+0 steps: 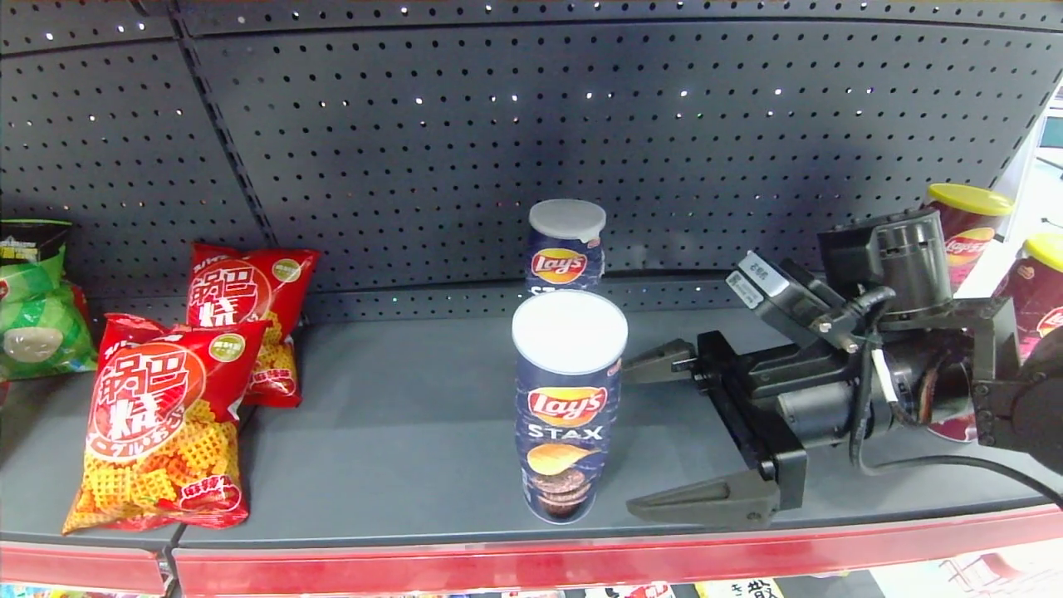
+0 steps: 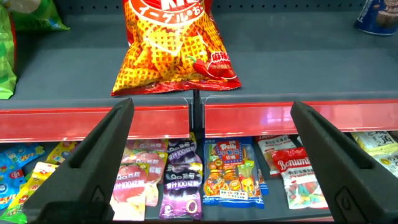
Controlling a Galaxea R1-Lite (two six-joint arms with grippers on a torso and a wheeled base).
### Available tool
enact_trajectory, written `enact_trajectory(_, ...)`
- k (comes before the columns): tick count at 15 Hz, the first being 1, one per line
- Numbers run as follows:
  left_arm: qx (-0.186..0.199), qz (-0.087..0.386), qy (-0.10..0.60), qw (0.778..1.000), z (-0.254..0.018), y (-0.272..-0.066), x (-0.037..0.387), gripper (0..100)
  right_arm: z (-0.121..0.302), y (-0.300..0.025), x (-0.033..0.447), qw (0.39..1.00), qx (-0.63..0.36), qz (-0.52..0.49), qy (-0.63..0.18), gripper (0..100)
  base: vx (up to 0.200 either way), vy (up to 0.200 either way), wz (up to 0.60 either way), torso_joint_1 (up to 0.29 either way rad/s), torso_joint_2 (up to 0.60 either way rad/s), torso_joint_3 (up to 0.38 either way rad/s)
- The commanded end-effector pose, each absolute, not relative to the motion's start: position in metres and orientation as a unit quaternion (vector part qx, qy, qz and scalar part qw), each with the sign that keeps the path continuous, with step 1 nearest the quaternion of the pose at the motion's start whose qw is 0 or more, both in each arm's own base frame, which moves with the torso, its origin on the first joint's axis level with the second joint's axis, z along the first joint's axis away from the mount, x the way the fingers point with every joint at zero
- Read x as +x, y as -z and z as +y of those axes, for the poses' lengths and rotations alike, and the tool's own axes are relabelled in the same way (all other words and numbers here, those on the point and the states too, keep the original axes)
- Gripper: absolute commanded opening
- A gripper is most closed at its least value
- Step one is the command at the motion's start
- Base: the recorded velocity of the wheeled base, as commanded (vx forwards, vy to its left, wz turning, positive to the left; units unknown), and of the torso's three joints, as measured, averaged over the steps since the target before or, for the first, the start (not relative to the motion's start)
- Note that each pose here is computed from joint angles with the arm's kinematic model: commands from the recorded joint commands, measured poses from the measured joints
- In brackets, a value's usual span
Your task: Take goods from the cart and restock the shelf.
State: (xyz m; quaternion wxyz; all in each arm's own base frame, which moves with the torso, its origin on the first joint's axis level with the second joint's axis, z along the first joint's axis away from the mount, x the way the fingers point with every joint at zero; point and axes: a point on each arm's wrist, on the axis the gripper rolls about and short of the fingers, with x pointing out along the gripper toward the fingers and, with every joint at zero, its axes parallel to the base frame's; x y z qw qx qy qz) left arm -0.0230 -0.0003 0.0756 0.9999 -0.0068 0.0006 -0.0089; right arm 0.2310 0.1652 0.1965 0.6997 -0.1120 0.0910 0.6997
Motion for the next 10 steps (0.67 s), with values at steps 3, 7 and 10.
enact_trajectory(3,-0.007,0.001,0.009,1.000,0.000,-0.076,-0.023,100,0.155,-0.190,0.245,0.721,-0.110,0.105,-0.676,100,0.000,0.000,0.00,0.000,0.00,0.000)
enact_trajectory(7,-0.007,0.001,0.009,1.000,0.000,-0.076,-0.023,100,0.137,-0.197,0.250,0.745,-0.110,0.097,-0.651,100,0.000,0.000,0.00,0.000,0.00,0.000)
enact_trajectory(10,-0.007,0.001,0.009,1.000,0.000,-0.076,-0.023,100,0.109,-0.229,0.233,0.775,-0.118,0.053,-0.619,100,0.000,0.000,0.00,0.000,0.00,0.000)
